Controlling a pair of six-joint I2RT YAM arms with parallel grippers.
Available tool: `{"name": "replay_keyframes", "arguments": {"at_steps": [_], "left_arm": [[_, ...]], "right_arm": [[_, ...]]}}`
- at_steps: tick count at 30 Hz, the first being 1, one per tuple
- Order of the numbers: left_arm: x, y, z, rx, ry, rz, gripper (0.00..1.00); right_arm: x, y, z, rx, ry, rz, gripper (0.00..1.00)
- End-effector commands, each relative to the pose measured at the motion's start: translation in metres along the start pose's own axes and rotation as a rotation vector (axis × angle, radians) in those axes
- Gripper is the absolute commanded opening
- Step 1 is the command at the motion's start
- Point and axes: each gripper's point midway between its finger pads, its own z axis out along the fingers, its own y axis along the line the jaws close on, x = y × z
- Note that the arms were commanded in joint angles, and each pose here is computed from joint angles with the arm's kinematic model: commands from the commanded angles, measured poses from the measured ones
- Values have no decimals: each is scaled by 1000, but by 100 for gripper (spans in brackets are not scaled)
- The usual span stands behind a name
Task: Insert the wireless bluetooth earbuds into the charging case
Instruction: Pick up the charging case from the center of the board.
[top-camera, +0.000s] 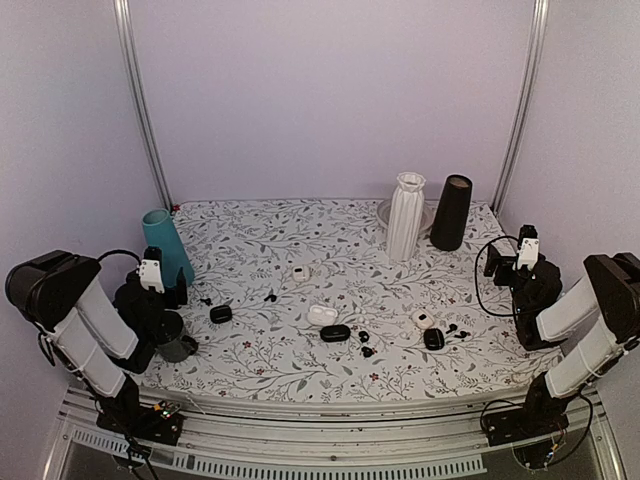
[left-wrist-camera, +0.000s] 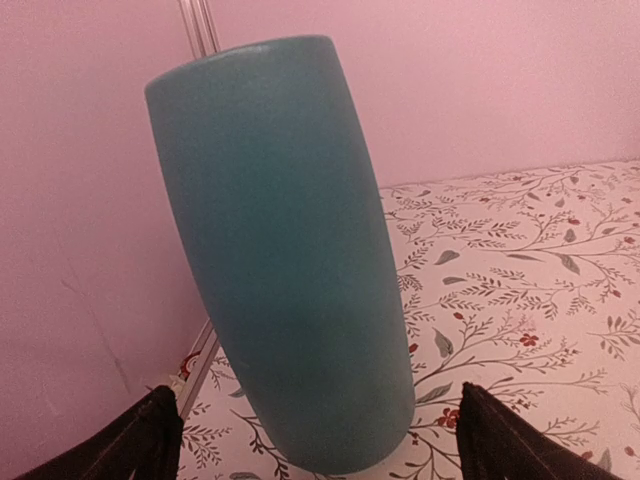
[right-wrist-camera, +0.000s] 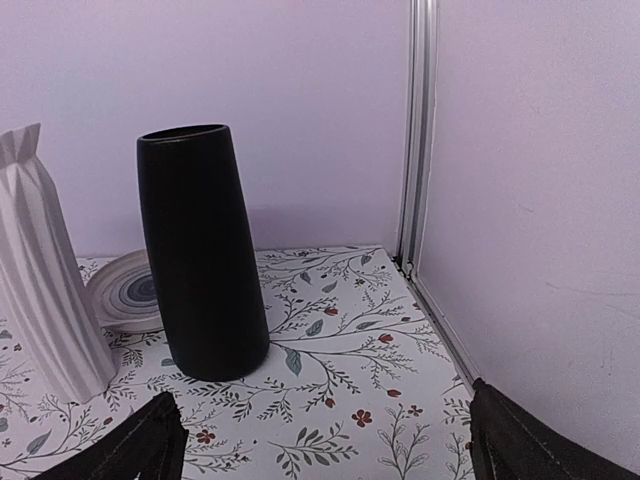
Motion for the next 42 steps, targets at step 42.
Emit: {"name": "replay_keyframes", "arguments": {"at_steps": [42], "left_arm": [[-193, -49, -35, 279, 125, -378, 96]], "right_arm": [[-146, 116, 23, -152, 164, 173, 99]]}}
